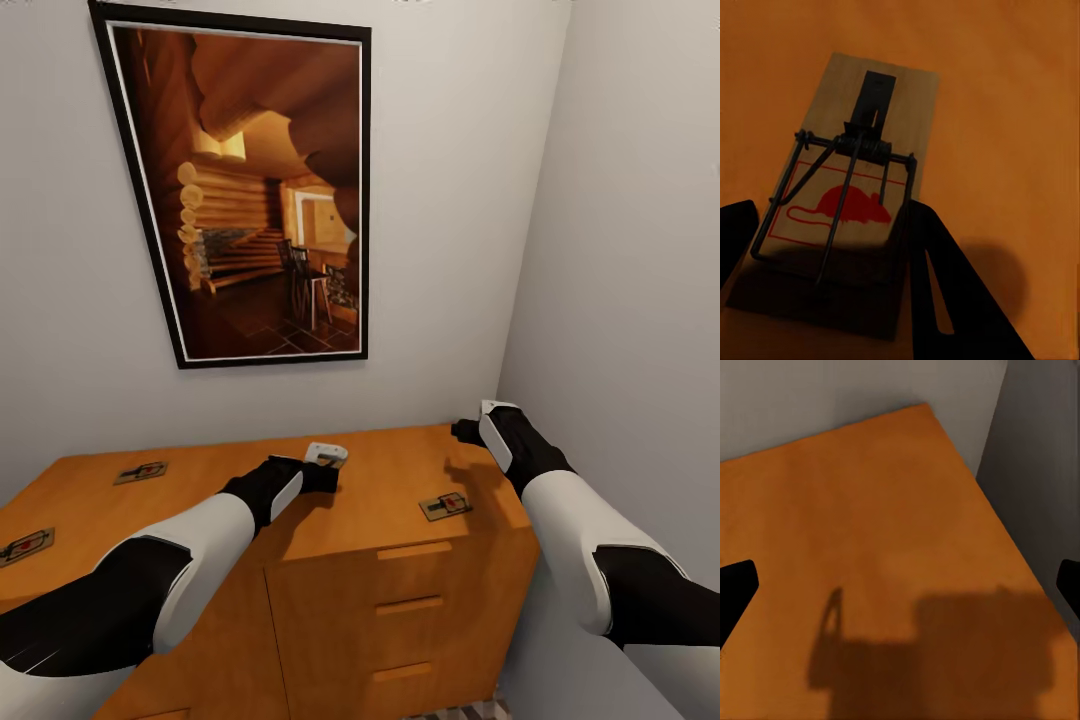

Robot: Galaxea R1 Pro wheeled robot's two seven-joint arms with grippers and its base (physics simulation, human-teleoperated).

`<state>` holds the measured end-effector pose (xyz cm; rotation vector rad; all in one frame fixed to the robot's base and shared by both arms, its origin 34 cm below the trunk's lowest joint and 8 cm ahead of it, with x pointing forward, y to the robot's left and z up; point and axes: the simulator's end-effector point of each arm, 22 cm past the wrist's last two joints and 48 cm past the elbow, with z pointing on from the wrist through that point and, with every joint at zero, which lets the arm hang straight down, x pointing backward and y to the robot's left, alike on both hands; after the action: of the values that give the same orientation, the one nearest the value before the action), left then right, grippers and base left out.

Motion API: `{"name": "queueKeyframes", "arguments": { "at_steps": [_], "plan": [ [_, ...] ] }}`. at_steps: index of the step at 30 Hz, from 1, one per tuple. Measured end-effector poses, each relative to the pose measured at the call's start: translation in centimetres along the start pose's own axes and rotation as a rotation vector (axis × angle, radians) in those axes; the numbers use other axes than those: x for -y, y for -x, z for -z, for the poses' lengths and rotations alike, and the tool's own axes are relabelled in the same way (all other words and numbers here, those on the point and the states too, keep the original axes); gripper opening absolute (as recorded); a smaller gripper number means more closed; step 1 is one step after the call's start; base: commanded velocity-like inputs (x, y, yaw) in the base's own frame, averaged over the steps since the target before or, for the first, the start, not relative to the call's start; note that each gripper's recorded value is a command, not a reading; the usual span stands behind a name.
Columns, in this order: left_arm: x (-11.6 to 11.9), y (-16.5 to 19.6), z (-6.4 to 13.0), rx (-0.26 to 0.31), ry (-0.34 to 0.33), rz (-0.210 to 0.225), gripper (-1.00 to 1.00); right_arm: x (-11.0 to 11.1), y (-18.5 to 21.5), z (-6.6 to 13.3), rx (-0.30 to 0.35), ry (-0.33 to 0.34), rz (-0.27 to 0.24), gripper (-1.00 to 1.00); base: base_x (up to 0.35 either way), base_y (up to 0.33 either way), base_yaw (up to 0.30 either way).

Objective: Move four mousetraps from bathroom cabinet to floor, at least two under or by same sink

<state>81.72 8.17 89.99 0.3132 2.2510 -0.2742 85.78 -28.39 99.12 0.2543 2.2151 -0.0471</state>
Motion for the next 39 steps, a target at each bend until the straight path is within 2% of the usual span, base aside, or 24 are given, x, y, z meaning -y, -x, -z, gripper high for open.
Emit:
{"name": "queueKeyframes", "arguments": {
  "at_steps": [5, 39],
  "plan": [
    [-0.1, 0.3, 0.4, -0.006, 0.008, -0.013, -1.0, 0.0, 0.5, 0.4, -0.001, 0.0, 0.0, 1.0, 0.0, 0.0, 0.0],
    [0.4, 3.5, 3.6, -0.006, 0.009, -0.015, -1.0, 0.1, 3.7, 3.4, -0.004, -0.014, 0.017, 1.0, 0.0, 0.0, 0.0]
  ]
}}
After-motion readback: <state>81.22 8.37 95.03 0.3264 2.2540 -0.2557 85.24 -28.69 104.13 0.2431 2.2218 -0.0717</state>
